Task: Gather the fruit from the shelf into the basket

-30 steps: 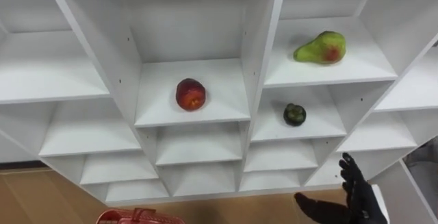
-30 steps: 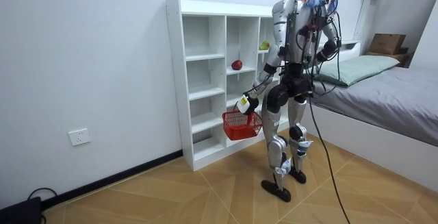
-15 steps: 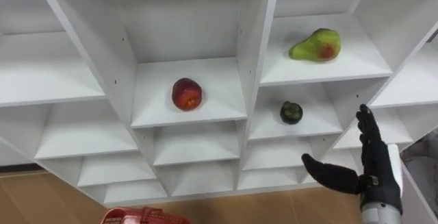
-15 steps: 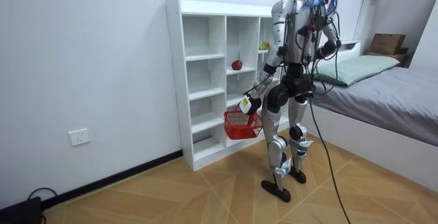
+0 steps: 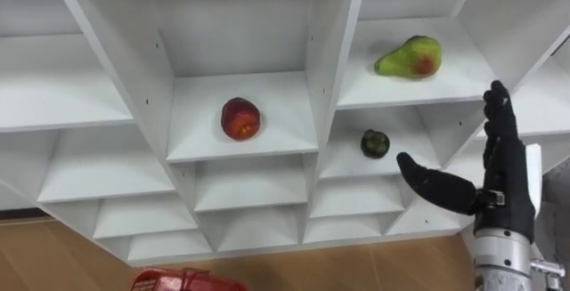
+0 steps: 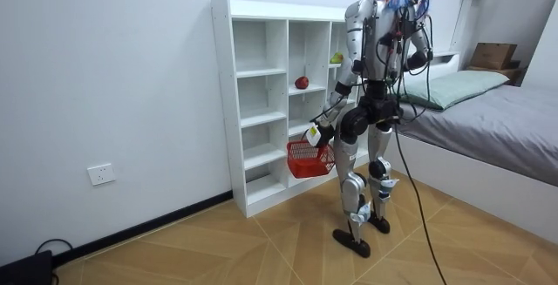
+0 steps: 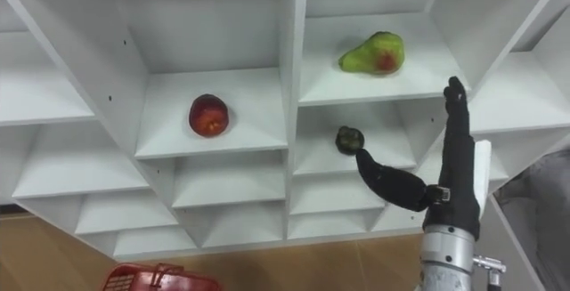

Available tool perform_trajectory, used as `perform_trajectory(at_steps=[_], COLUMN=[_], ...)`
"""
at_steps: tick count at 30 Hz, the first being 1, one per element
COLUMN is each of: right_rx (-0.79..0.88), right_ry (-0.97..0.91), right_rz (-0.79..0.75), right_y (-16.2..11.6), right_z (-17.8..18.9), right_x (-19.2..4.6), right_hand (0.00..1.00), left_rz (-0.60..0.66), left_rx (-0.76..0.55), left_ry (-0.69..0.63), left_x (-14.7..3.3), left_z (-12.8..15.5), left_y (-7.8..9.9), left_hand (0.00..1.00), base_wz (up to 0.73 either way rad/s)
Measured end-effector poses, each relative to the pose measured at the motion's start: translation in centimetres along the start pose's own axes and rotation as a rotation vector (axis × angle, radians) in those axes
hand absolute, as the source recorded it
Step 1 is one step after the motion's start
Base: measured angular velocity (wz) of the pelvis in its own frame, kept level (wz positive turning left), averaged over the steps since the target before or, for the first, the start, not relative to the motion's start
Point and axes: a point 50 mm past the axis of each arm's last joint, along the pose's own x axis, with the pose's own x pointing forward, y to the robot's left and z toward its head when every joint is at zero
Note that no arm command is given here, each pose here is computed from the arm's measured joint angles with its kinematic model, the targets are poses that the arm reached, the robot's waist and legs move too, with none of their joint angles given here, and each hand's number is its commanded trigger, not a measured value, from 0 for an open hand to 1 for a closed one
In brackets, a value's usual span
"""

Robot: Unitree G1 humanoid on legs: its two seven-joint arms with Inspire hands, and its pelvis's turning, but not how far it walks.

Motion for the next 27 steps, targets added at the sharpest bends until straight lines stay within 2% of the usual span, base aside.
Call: perform_trajectory(at_steps=[6, 17, 22, 27], right_rx=[0.006, -0.009, -0.039, -0.028], right_ry=[-0.082, -0.103, -0.158, -0.163], right_rz=[-0.013, 0.008, 0.029, 0.028], right_y=[-0.3, -0.5, -1.1, -1.6], right_z=[1.5, 1.8, 2.7, 2.9], right_x=[0.8, 1.2, 2.9, 3.5], right_hand=[0.0, 0.0, 0.0, 0.0], left_rz=[-0.007, -0.001, 0.01, 0.026], left_rx=[0.002, 0.002, -0.012, -0.013], left_ry=[0.005, 0.028, 0.029, 0.029], left_x=[0.0, 0.0, 0.1, 0.0], left_z=[0.0, -0.3, -0.2, -0.1], left_y=[0.1, 0.4, 0.8, 1.3], left_hand=[1.0, 1.0, 1.0, 1.0], base_wz=[0.0, 0.01, 0.02, 0.04])
